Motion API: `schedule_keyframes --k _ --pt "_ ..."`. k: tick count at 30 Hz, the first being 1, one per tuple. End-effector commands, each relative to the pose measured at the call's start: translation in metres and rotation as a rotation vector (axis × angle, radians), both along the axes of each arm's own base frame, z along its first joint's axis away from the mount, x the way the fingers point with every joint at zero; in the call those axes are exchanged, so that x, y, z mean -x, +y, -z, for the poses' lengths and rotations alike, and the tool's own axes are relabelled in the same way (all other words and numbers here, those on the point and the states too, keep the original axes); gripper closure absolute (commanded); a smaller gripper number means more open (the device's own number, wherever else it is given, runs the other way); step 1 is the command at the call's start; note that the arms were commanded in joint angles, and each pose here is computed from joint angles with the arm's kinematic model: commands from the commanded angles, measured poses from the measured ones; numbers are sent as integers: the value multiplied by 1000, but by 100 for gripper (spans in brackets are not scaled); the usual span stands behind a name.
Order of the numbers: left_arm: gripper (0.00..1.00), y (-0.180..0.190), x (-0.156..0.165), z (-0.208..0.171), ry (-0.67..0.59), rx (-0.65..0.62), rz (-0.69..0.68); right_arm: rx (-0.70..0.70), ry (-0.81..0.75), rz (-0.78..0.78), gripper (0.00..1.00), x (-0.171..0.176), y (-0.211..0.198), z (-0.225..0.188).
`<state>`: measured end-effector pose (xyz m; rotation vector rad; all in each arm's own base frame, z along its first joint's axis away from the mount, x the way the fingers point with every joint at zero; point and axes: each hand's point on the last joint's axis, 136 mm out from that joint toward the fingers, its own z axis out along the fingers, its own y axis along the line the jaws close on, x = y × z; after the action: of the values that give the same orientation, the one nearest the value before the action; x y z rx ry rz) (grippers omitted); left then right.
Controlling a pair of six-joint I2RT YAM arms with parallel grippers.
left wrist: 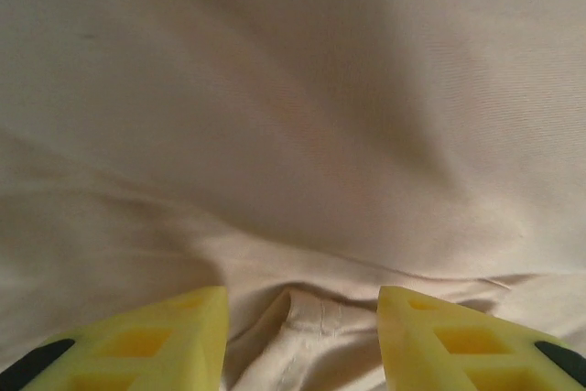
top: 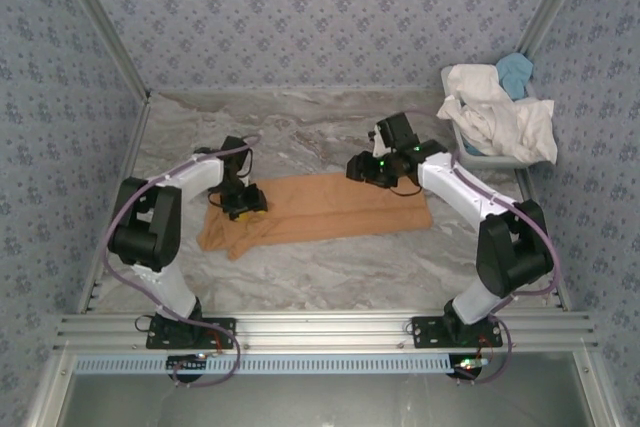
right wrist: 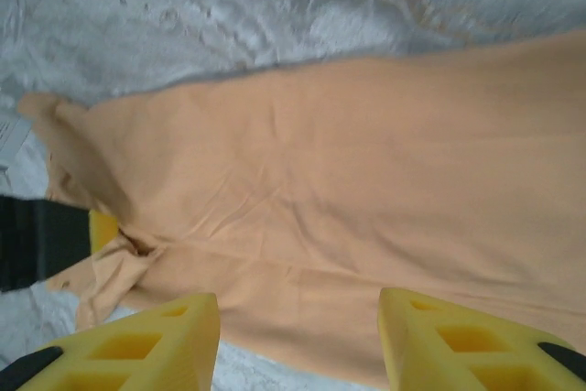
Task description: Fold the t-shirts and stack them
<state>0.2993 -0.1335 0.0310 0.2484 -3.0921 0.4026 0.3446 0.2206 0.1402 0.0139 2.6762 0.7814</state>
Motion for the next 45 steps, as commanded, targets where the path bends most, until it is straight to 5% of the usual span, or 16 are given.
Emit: schedule_keyframes --k 1,16,27,35,38,45 --pt "56 -4 -7 5 -31 21 60 -46 29 5 49 12 3 2" --pt "75 -18 24 -17 -31 11 24 -32 58 14 51 15 -6 6" --pt "100 -46 54 -23 67 63 10 -31 69 26 53 15 -10 9" --pt "96 -63 83 -18 195 69 -13 -28 79 41 53 16 -16 14" --pt "80 -74 93 -16 240 97 -1 -29 82 43 54 17 -16 16" --pt "66 -12 54 -46 56 84 -183 -53 53 22 54 13 -10 12"
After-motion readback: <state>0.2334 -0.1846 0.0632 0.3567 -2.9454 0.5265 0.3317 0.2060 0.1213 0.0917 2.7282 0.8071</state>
